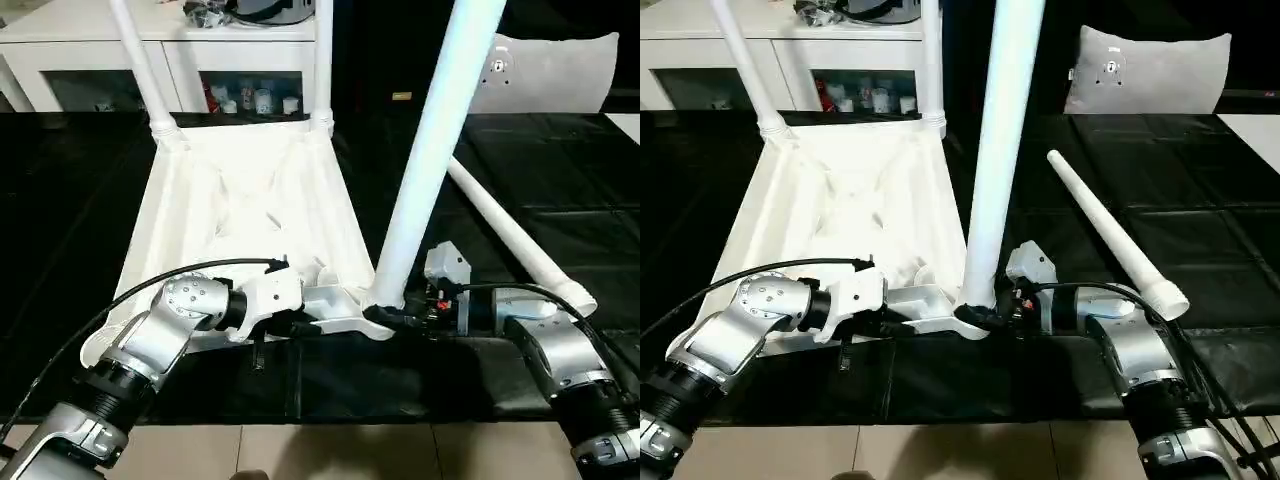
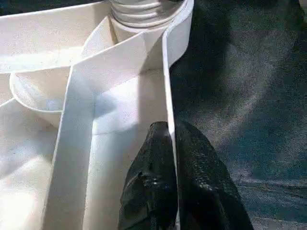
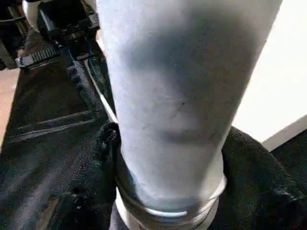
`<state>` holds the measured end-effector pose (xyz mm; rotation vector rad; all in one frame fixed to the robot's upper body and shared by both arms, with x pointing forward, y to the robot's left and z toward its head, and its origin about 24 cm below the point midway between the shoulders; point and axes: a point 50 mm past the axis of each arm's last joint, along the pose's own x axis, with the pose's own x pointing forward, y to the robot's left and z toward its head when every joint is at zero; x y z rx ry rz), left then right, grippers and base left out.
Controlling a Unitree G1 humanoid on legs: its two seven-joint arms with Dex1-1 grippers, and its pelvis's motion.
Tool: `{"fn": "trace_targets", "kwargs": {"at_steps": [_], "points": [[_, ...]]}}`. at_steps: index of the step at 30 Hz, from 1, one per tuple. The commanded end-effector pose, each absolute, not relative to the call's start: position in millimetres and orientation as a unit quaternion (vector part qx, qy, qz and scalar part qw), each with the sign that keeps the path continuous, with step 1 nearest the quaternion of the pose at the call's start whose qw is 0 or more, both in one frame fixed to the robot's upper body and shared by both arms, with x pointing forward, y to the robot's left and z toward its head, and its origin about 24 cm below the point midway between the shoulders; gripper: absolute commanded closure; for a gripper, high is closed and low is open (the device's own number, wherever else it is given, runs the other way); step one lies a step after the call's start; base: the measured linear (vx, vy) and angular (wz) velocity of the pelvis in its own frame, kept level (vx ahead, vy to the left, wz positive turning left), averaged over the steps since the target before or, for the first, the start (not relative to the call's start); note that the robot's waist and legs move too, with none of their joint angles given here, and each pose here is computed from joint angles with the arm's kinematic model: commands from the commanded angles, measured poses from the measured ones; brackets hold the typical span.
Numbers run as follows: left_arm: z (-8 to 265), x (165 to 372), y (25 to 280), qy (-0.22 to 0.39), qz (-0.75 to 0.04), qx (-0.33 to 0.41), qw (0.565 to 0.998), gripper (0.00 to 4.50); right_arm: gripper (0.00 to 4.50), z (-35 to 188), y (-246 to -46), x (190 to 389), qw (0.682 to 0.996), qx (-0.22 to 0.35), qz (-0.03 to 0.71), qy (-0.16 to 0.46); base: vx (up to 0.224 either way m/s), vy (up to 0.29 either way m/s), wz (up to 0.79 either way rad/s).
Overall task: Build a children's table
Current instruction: Rotate leg to tighten
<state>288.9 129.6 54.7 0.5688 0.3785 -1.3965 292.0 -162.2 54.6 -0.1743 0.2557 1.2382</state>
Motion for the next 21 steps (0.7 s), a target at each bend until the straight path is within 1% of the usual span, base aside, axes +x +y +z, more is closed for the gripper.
{"fn": "trace_targets", "kwargs": {"at_steps": [1,2,3,5,7,9,11,13,14,15,16,18,20,21], "points": [[51.5,282.9,122.4,0.169,-0.659,0.262,0.685,4.50,1.80,57.9,-160.1,292.2,0.798,-0.072,0.588,0.112,0.000,0.000,0.00],[50.6,282.6,122.9,0.169,-0.658,0.260,0.686,4.50,1.82,54.9,-159.7,287.8,0.792,-0.051,0.596,0.118,0.000,0.000,0.00],[50.6,282.6,122.9,0.169,-0.658,0.260,0.686,4.50,1.83,54.9,-159.7,287.8,0.792,-0.051,0.596,0.118,0.000,0.000,0.00],[49.5,282.5,122.6,0.173,-0.655,0.246,0.693,4.50,1.83,50.8,-157.8,282.9,0.786,-0.025,0.605,0.124,0.000,0.000,0.00],[49.3,282.8,121.6,0.176,-0.648,0.235,0.703,4.50,1.83,48.5,-155.0,279.6,0.783,-0.015,0.608,0.128,0.000,0.000,0.00],[51.0,287.0,116.8,0.179,-0.617,0.205,0.738,4.50,1.84,40.5,-146.0,277.3,0.795,0.003,0.587,0.156,0.000,0.000,0.00],[51.9,289.4,114.4,0.181,-0.600,0.193,0.755,4.50,1.84,36.1,-141.5,278.8,0.806,0.012,0.566,0.174,0.000,0.000,0.00],[53.3,294.1,108.1,0.182,-0.567,0.168,0.786,4.50,1.84,32.7,-130.5,287.1,0.841,0.026,0.512,0.172,0.000,0.000,0.00],[53.7,295.3,106.3,0.183,-0.559,0.160,0.793,4.50,1.84,32.4,-127.6,289.4,0.850,0.031,0.497,0.169,0.000,0.000,0.00],[55.9,300.9,97.2,0.182,-0.516,0.134,0.826,4.50,1.84,32.4,-117.2,297.2,0.884,0.058,0.440,0.151,0.000,0.000,0.00],[56.5,304.5,91.0,0.182,-0.487,0.124,0.845,4.50,1.84,30.8,-112.1,300.3,0.897,0.073,0.409,0.153,0.000,0.000,0.00],[56.9,306.9,85.8,0.183,-0.466,0.117,0.858,4.50,1.84,29.0,-108.3,302.5,0.906,0.083,0.384,0.158,0.000,0.000,0.00],[57.2,307.6,77.7,0.182,-0.453,0.111,0.866,4.50,1.84,26.0,-105.6,306.5,0.921,0.077,0.345,0.166,0.000,0.000,0.00],[58.3,308.0,66.7,0.178,-0.441,0.103,0.874,4.50,1.84,23.1,-104.9,309.8,0.931,0.075,0.312,0.175,0.000,0.000,0.00]]}}
